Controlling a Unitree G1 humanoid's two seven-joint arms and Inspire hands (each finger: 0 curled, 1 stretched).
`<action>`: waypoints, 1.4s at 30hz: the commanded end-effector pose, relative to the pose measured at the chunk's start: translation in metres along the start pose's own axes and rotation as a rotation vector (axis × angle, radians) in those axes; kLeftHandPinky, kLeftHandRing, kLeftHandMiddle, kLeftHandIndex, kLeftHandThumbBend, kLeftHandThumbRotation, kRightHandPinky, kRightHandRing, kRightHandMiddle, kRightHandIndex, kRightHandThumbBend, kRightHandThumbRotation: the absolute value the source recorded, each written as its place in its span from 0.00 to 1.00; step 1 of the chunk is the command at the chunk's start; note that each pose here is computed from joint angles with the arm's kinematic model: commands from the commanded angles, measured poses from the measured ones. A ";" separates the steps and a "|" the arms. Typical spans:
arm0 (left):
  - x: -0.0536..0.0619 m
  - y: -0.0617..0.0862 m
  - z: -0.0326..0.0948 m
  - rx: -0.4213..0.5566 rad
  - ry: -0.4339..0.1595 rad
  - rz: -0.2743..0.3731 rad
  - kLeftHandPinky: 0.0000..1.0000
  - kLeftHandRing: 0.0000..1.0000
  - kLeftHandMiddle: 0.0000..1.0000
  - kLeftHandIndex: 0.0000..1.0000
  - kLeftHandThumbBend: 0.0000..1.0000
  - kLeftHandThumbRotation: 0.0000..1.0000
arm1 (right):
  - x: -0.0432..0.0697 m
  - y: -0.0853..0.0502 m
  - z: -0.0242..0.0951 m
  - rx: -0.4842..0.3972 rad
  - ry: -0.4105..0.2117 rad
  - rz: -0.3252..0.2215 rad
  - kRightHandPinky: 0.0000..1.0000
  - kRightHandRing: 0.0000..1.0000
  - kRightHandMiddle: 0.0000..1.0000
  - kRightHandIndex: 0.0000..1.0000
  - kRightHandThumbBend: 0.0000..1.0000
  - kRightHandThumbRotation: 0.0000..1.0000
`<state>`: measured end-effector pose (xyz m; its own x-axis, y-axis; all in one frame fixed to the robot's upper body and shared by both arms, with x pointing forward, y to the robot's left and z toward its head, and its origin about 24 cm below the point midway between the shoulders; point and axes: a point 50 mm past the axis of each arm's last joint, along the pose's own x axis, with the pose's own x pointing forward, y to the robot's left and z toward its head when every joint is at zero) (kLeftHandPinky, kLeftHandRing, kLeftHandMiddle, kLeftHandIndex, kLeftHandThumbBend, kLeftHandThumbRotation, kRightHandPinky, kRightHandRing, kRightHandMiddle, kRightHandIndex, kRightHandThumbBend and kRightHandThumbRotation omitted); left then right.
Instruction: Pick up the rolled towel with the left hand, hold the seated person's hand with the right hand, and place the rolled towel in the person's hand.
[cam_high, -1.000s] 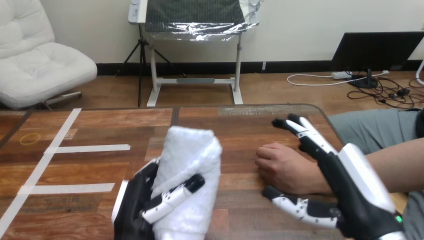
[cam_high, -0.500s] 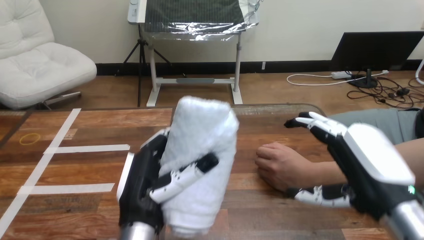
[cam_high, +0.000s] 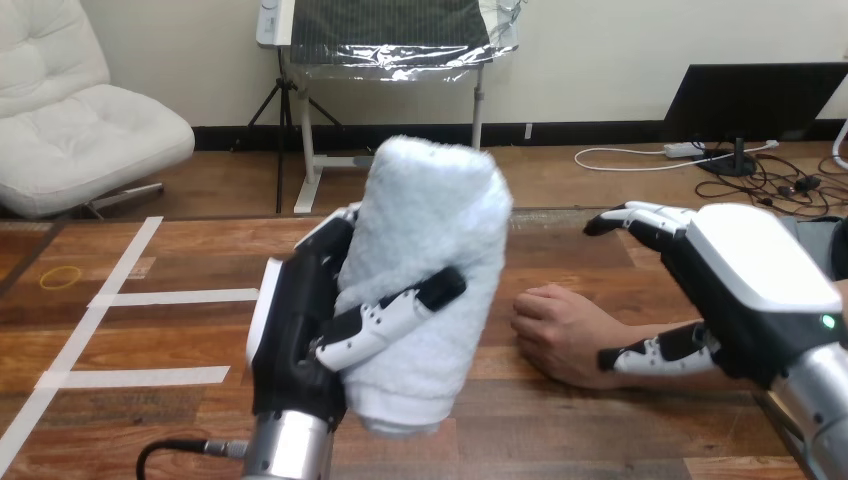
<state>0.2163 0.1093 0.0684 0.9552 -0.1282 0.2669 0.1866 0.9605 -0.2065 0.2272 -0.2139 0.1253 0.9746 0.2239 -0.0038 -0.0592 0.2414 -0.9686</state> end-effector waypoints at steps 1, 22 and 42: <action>0.014 -0.006 0.021 -0.015 -0.118 -0.016 0.41 0.39 0.42 0.51 0.60 0.03 | 0.012 -0.009 -0.009 -0.062 0.027 0.018 0.76 0.86 0.87 0.81 0.88 0.00; 0.016 -0.003 0.022 -0.004 -0.120 -0.018 0.42 0.40 0.42 0.51 0.60 0.01 | 0.033 0.000 -0.032 -0.195 0.142 0.232 0.83 0.90 0.89 0.84 0.82 0.05; 0.014 0.002 0.022 -0.001 -0.108 -0.019 0.40 0.40 0.42 0.52 0.60 0.01 | 0.051 0.010 -0.046 -0.263 0.227 0.408 0.89 0.93 0.92 0.87 0.78 0.16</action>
<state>0.2172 0.1164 0.0685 0.9553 -0.1213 0.2695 0.1777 0.9644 -0.1958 0.2679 -0.2412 0.0790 0.8756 0.0588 -0.4795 -0.4793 -0.0183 -0.8774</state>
